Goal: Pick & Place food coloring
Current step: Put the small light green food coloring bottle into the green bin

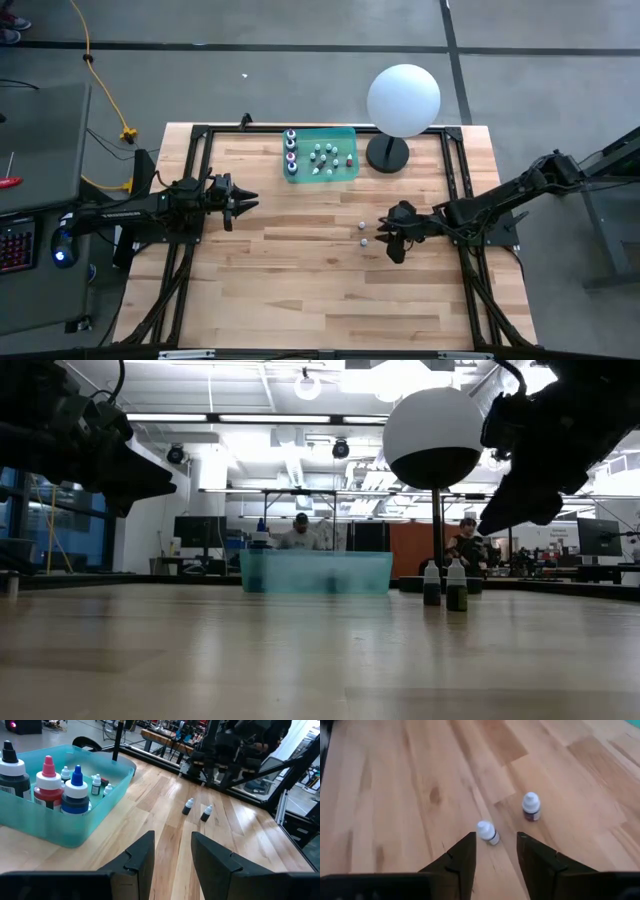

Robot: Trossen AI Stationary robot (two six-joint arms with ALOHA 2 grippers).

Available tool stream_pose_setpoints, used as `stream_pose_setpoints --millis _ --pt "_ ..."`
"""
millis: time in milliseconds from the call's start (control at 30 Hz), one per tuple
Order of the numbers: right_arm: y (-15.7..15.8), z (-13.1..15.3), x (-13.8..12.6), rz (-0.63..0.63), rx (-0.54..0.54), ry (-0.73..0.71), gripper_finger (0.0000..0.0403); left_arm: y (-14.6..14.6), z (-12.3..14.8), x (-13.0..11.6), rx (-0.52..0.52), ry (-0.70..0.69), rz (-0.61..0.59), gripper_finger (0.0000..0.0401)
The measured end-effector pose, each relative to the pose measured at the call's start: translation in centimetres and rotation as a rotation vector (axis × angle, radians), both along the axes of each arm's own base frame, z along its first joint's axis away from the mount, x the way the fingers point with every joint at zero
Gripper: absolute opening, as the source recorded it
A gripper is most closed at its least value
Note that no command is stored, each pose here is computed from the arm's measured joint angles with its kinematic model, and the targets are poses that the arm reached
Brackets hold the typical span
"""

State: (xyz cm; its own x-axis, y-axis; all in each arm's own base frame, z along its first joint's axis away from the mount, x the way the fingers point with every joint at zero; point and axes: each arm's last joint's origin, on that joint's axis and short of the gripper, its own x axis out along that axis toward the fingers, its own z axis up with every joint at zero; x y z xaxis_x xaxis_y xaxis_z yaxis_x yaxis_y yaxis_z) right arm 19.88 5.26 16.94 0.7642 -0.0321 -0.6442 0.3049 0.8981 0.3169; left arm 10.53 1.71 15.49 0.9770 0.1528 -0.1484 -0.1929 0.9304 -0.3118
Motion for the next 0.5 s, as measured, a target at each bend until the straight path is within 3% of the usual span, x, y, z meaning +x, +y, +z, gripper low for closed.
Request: stream_pose_setpoints --millis 233,500 --pt "-0.1 -0.1 0.1 -0.172 0.151 -0.009 0.0138 0.0 0.0 0.0 0.0 0.0 0.0 0.0127" --pt "0.6 -0.9 2.2 -0.151 0.124 0.057 0.0138 0.0 0.0 0.0 0.0 0.0 0.0 0.0127"
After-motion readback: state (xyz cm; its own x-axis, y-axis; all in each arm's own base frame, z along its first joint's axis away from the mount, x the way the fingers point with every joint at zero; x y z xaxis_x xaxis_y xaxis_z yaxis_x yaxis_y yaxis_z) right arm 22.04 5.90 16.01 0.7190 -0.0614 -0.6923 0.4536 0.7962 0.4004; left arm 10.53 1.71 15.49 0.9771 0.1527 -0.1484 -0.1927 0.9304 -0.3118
